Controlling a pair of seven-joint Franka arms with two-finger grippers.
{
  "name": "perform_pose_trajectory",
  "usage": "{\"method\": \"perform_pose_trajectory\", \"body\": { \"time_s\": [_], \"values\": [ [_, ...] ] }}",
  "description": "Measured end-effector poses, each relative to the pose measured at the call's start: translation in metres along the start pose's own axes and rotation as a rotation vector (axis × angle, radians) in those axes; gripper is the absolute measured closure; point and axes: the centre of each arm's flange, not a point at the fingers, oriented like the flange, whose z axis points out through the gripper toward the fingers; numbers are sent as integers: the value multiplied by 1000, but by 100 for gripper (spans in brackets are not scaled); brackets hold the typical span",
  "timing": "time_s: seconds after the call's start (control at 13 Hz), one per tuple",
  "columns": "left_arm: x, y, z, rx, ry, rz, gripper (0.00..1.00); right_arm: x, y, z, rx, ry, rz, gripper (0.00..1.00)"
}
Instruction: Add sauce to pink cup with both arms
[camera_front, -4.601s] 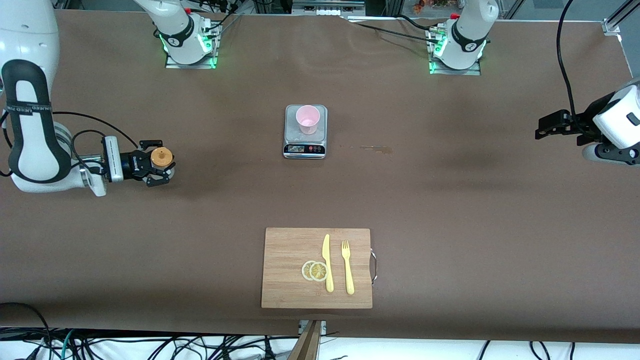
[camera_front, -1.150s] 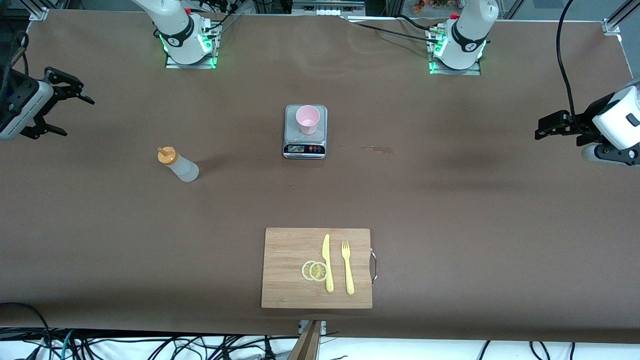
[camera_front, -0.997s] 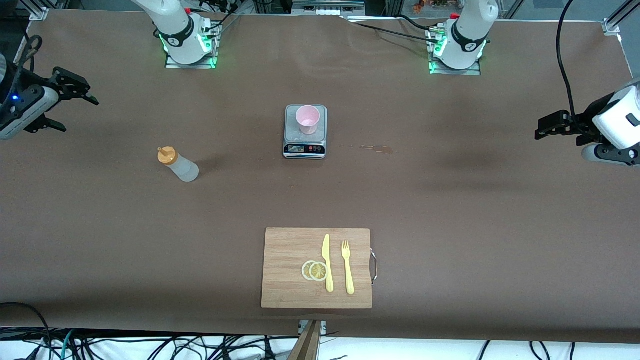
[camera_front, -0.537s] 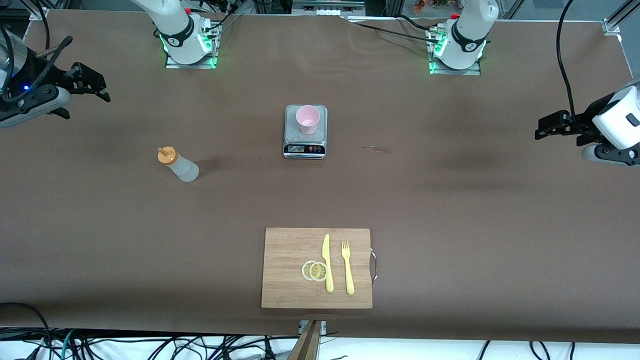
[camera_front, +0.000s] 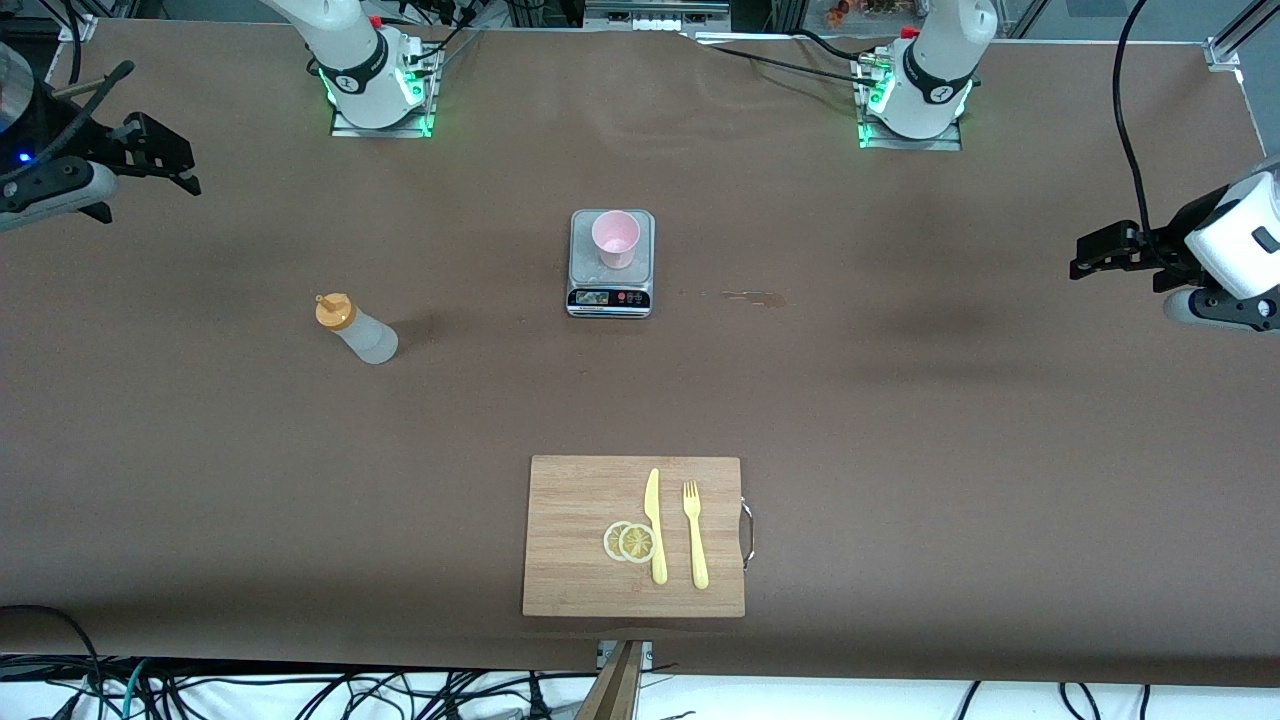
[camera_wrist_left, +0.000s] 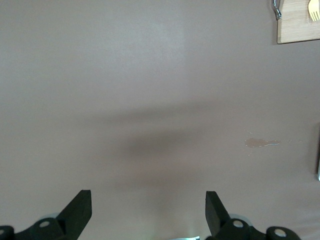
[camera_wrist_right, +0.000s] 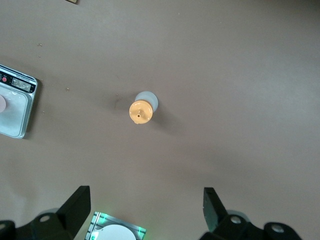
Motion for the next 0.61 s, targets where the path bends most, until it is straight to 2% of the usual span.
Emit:
{"method": "perform_pose_trajectory", "body": {
  "time_s": [0.61],
  "values": [
    [0,0,0,0,0,0,0,-2,5,-9,-16,9,48,0]
  ]
}}
